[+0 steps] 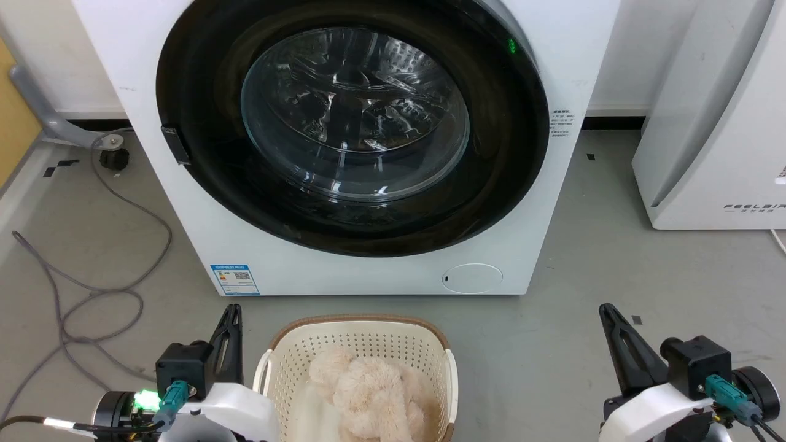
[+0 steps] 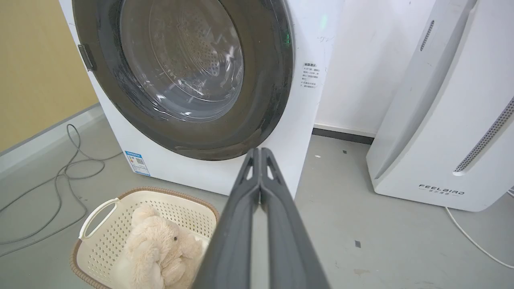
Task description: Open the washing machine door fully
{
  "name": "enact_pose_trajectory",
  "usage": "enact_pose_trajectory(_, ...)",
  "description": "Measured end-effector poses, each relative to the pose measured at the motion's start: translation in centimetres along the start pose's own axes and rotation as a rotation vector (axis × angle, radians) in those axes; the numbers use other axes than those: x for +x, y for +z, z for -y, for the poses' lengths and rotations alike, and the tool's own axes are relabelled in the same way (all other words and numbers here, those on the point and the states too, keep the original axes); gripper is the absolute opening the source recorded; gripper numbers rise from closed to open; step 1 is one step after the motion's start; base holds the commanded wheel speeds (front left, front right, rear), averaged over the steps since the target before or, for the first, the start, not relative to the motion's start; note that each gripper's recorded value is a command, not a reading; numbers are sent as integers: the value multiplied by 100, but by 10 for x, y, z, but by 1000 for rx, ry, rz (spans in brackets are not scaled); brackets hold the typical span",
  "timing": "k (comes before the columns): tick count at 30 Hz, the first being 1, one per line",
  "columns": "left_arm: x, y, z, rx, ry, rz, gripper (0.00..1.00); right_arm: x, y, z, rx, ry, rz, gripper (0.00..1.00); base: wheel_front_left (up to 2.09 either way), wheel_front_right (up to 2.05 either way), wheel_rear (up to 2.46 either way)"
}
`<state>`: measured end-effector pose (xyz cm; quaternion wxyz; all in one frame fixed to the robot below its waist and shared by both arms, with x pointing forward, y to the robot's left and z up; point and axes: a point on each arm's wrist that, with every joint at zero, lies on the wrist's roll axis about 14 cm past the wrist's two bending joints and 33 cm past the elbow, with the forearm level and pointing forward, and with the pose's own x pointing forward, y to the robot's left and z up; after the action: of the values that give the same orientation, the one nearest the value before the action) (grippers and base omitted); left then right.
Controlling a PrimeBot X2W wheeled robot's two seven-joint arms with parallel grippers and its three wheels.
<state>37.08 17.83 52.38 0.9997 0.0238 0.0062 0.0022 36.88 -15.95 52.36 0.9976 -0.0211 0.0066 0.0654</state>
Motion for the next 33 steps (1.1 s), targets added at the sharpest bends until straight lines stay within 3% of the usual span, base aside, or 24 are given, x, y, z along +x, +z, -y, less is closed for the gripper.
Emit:
enact_pose_trajectory(10,0,0,0,0,0,0,0,0,0,0,0,0,0,0,0,0,0)
enact_pose_trajectory(11,0,0,0,0,0,0,100,0,0,0,1,1,0,100,0,0,0)
enact_pose_trajectory(23,0,-2,3,0,-9,1,100,0,-2,0,4,0,2,100,0,0,0)
enact_pose_trajectory(24,0,-2,3,0,-10,4,100,0,-1,0,5,0,5,0,0,0,0)
enact_pose_trajectory(33,1,0,5,-7,-19,19,100,0,-4,0,26,0,7,0,0,0,0)
